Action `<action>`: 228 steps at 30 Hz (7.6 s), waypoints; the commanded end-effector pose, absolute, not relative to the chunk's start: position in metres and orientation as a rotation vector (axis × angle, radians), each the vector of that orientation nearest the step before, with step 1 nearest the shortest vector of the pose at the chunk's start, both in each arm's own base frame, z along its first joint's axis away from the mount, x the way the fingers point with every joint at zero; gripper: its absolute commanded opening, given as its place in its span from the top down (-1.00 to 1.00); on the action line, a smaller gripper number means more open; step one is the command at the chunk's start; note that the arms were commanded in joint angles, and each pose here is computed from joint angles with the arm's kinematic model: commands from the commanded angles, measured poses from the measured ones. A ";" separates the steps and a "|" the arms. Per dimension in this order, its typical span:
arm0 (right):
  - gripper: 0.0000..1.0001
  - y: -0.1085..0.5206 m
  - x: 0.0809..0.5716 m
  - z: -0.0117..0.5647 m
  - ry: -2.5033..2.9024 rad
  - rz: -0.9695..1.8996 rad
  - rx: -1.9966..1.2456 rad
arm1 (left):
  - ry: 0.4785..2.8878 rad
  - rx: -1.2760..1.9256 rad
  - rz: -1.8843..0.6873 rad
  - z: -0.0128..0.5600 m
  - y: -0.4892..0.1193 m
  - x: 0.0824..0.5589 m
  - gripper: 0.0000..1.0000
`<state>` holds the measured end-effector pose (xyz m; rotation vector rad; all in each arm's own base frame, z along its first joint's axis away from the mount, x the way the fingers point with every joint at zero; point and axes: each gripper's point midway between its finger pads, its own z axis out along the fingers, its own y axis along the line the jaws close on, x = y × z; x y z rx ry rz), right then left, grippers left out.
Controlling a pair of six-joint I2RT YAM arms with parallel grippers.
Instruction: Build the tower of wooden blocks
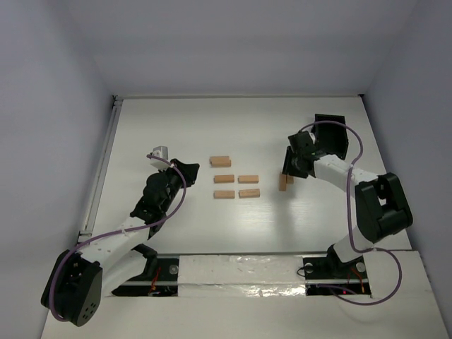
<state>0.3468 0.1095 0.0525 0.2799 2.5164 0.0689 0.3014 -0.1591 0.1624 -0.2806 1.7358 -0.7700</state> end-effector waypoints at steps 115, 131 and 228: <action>0.46 0.294 0.333 0.086 2.495 0.273 -0.029 | 1.646 -0.257 -0.816 0.196 -0.165 0.310 0.77; 0.46 0.248 0.340 0.090 2.462 0.178 0.022 | 1.648 -0.252 -0.828 0.195 -0.167 0.309 0.77; 1.00 0.188 0.349 0.103 2.385 0.094 0.174 | 1.659 -0.249 -0.820 0.192 -0.168 0.311 0.76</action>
